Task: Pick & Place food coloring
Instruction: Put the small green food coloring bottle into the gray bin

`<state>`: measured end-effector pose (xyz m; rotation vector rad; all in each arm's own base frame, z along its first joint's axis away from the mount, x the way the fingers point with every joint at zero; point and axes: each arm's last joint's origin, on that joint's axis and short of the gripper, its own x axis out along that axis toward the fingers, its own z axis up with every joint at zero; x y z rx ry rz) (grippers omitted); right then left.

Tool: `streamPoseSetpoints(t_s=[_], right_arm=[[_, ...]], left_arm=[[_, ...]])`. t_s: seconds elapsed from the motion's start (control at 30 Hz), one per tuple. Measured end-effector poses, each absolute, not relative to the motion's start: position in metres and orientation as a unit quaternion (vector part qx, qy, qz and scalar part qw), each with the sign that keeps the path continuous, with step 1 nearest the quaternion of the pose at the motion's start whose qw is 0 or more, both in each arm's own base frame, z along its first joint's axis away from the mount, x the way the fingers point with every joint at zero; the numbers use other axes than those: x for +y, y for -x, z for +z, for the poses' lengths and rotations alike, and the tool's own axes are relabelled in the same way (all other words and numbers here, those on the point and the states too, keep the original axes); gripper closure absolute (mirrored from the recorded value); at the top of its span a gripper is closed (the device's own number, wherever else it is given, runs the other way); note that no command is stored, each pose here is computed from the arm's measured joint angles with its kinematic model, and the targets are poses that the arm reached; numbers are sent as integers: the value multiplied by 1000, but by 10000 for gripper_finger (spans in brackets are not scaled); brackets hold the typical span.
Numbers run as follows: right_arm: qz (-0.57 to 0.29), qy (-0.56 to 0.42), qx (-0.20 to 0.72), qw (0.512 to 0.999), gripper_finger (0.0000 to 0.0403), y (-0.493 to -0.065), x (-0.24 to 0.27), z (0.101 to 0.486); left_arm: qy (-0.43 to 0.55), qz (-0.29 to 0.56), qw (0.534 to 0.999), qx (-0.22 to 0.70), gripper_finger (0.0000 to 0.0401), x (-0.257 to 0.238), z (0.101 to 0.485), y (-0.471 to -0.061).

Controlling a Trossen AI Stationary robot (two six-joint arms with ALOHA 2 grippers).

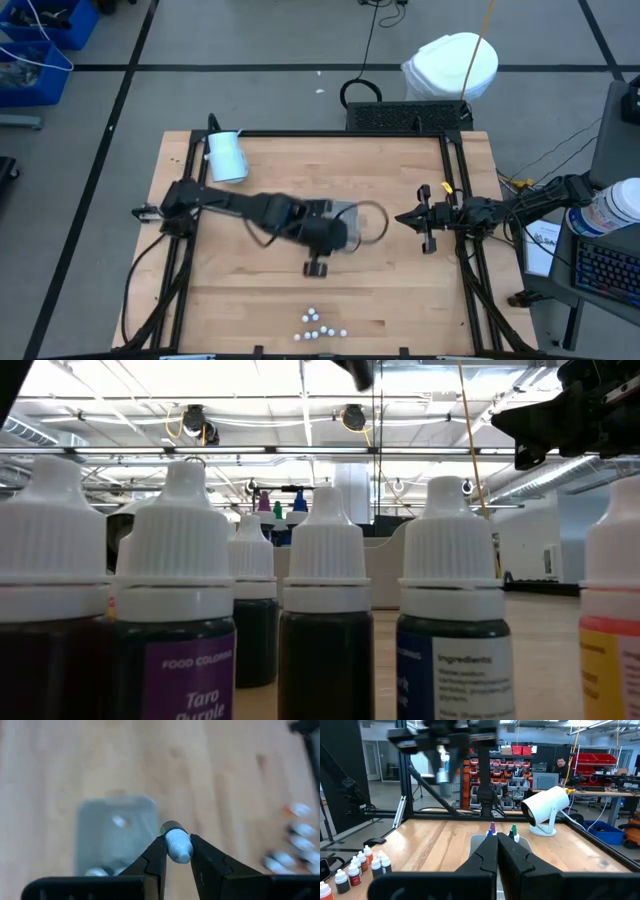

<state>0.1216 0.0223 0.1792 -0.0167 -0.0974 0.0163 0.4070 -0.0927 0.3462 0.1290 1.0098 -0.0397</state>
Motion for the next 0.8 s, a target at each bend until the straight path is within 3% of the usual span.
streamPoseSetpoints(t_s=[0.17,0.4,0.8], right_arm=[[8,12,-47,999,403,-122,22,179],[6,16,-45,999,403,-122,22,178],[-4,20,-46,999,403,-122,22,179]], left_arm=[[-82,-11,876,475,327,-60,328,-432],[-91,-5,836,542,327,-27,274,-458],[-74,-14,811,581,327,-4,220,-479]])
